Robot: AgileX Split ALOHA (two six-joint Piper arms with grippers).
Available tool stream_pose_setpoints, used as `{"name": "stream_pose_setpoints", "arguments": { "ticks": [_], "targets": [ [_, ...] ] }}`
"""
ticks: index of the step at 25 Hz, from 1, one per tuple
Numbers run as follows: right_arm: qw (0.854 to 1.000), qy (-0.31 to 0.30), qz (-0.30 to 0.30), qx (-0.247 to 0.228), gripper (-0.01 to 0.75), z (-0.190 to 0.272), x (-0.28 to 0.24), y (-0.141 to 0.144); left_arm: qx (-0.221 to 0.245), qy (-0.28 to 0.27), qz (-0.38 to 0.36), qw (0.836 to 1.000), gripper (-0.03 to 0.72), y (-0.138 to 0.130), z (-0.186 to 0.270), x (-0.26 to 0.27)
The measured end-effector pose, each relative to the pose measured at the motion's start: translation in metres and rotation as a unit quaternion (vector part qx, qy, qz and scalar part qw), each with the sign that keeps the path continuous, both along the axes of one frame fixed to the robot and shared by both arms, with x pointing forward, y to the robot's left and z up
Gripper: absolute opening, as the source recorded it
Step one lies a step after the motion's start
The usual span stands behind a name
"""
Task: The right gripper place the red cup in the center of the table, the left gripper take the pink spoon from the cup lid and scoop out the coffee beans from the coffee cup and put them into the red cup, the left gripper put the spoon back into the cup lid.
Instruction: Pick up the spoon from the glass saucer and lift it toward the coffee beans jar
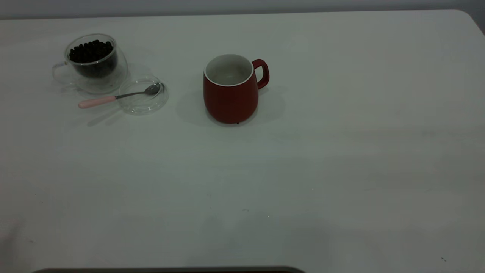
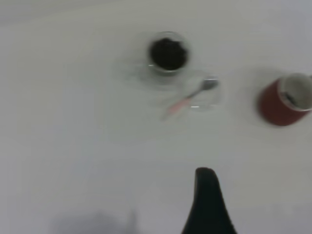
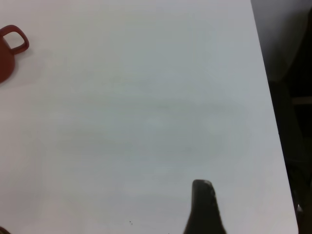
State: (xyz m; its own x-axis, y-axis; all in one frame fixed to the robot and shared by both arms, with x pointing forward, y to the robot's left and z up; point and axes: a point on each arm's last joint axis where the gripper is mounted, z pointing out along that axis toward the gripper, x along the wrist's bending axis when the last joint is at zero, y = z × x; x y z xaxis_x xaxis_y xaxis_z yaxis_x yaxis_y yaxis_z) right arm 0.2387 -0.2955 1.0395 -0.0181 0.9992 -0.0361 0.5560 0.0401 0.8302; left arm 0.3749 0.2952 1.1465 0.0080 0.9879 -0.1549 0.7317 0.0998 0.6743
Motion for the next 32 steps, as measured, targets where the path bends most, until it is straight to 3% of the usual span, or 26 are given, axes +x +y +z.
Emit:
{"name": "stream_pose_setpoints", "arguments": {
  "ticks": [8,15,18,27,32],
  "targets": [
    [1.000,0.000,0.000,0.000,0.583,0.000,0.000,0.000,-0.086,0.112,-0.037,0.989,0.593,-0.007,-0.072,0.119],
    [1.000,0.000,0.000,0.000,0.583,0.000,0.000,0.000,-0.133,0.195,-0.008,0.972,0.686,0.021,-0.145,0.165],
    [1.000,0.000,0.000,0.000,0.583,0.000,0.000,0.000,-0.159,0.205,-0.003,0.966,0.708,0.036,-0.165,0.173],
    [1.000,0.000,0.000,0.000,0.583,0.000,0.000,0.000,-0.255,0.163,0.001,0.953,0.710,0.084,-0.223,0.182],
    [1.000,0.000,0.000,0.000,0.583,0.000,0.000,0.000,-0.320,0.153,-0.004,0.935,0.710,0.098,-0.272,0.185]
  ]
}}
